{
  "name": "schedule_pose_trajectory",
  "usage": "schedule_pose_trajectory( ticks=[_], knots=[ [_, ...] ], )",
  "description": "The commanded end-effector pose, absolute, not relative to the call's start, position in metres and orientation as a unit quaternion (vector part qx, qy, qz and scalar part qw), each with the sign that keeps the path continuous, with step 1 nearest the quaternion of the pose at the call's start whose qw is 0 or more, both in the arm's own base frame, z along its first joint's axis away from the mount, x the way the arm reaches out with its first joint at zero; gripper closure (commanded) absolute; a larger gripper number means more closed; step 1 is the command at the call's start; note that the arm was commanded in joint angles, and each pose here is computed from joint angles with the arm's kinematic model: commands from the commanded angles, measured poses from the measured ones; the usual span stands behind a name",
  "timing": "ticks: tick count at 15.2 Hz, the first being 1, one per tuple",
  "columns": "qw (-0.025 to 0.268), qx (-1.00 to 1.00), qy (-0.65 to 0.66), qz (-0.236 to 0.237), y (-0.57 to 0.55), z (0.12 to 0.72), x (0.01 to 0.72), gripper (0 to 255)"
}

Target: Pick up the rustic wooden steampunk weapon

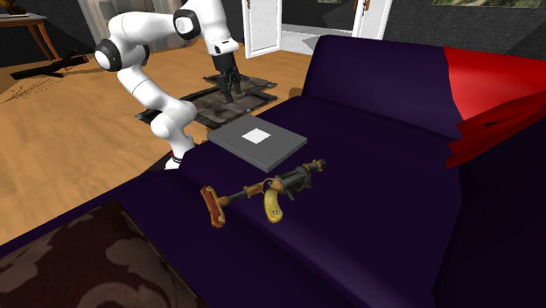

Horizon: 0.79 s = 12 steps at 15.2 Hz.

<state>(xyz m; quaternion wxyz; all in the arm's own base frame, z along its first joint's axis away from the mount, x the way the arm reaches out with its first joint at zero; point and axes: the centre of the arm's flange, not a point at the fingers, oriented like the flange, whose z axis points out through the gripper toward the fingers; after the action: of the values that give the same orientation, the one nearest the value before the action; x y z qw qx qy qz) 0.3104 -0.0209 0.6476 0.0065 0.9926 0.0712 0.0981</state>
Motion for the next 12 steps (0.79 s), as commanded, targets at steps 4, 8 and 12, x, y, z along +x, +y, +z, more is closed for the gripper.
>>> schedule_pose_trajectory(
  ticks=[4,8,12],
  knots=[
    [0.002,0.991,0.097,0.088,-0.056,0.635,0.33,0],
    [-0.004,0.989,0.131,0.074,-0.102,0.617,0.359,0],
    [-0.01,0.984,0.165,0.06,-0.145,0.599,0.39,0]
  ],
)
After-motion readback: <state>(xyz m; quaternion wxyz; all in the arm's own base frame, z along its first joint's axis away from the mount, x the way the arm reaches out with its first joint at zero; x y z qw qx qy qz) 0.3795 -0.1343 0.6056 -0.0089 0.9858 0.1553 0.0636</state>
